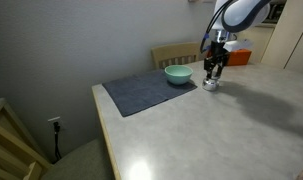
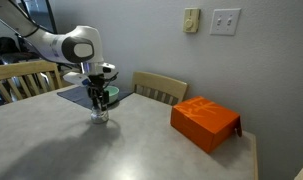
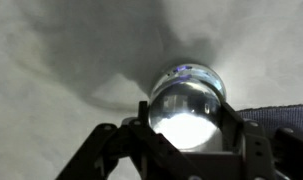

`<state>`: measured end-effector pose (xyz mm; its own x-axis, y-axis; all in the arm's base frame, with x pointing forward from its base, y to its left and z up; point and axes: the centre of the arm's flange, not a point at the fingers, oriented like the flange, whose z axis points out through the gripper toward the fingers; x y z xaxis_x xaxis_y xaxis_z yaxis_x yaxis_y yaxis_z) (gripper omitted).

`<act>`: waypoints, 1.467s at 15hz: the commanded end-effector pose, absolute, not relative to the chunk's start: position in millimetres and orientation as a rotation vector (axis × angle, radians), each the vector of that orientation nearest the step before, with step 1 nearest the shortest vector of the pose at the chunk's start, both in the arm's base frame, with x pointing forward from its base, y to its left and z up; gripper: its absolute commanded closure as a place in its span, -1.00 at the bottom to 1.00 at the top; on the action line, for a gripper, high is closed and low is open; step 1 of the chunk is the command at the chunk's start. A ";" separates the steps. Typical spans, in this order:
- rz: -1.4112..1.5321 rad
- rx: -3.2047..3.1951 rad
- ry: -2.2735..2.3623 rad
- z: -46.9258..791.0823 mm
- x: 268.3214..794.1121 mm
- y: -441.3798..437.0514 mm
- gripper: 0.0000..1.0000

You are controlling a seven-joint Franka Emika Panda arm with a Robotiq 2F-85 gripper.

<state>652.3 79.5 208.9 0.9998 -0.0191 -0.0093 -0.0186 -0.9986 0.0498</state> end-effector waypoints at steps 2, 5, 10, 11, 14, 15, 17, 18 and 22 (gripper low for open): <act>-0.117 3.175 0.065 198.4 662.5 73.6 0.12; -0.125 3.183 0.097 200.2 662.8 76.4 0.12; -0.111 3.170 0.108 202.9 660.1 82.6 0.12; -0.111 3.169 0.108 203.2 660.0 83.6 0.12; -0.128 3.166 0.107 200.4 661.7 85.3 0.12; -0.139 3.161 0.103 198.2 663.2 85.4 0.12; -0.169 3.153 0.093 193.7 666.0 85.3 0.12; -0.179 3.150 0.090 192.0 667.0 85.2 0.12; -0.254 3.127 0.070 180.0 677.7 87.0 0.12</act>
